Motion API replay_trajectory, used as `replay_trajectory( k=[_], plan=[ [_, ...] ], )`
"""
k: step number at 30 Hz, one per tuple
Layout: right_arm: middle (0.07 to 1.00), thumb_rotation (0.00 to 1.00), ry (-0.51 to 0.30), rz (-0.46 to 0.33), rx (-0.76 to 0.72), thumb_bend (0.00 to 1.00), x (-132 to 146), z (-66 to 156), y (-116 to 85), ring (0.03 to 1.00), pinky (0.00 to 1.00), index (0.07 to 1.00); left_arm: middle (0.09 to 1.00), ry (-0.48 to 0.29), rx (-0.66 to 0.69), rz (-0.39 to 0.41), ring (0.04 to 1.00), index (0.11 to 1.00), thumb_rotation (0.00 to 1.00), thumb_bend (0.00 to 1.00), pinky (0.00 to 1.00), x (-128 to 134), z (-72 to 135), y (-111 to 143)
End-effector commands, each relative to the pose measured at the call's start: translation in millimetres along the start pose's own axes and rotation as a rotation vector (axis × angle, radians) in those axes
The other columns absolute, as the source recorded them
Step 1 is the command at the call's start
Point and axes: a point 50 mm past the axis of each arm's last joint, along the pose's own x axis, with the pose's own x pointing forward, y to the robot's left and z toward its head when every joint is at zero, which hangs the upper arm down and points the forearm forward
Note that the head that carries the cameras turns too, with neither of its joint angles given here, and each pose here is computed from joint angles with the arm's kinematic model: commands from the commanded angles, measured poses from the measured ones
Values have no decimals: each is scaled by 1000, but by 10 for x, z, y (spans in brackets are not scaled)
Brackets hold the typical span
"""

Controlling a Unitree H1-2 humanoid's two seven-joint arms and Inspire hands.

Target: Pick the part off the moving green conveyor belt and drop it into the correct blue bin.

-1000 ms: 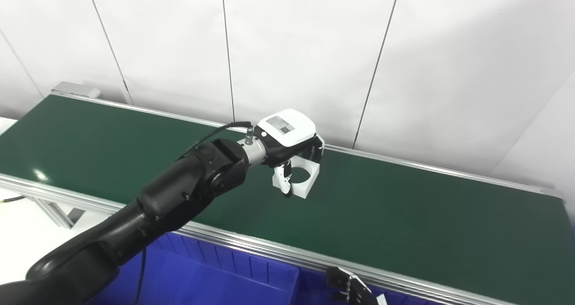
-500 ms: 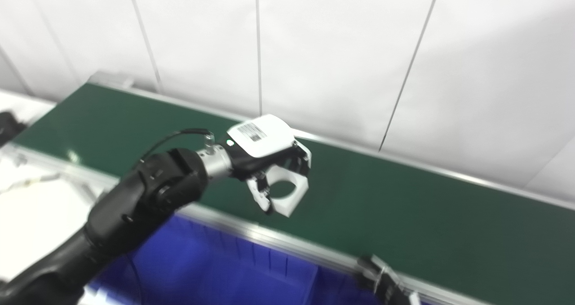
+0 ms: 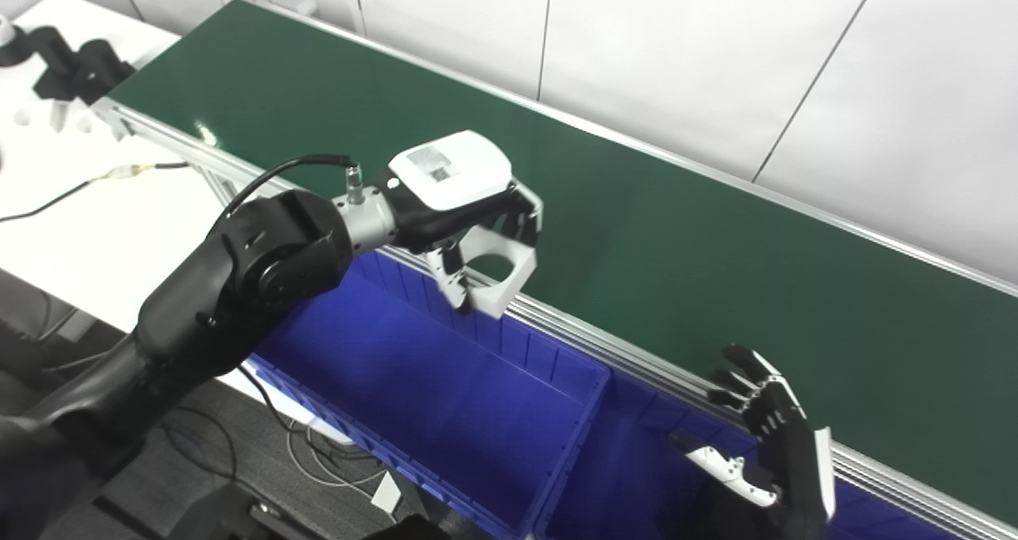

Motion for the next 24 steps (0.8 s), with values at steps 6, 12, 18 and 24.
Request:
replay_trajectory(
  k=[6, 12, 18, 24],
  plan=[
    [829, 232, -58, 7, 13, 818, 99, 184, -86, 743, 651, 797, 489, 37, 24, 30, 442, 537, 0, 474, 333, 35, -113, -46],
    [837, 223, -57, 11, 13, 800, 73, 202, -90, 750, 657, 805, 488, 40, -3, 2, 413, 564, 0, 467, 300, 87, -175, -189],
    [823, 229, -56, 3, 11, 816, 79, 198, -63, 738, 649, 798, 487, 52, -29, -27, 410, 568, 0, 466, 297, 123, -200, -339],
    [829, 225, -60, 2, 20, 819, 83, 197, -41, 743, 655, 792, 489, 79, -116, -53, 419, 563, 0, 468, 310, 201, -165, -617]
  ],
)
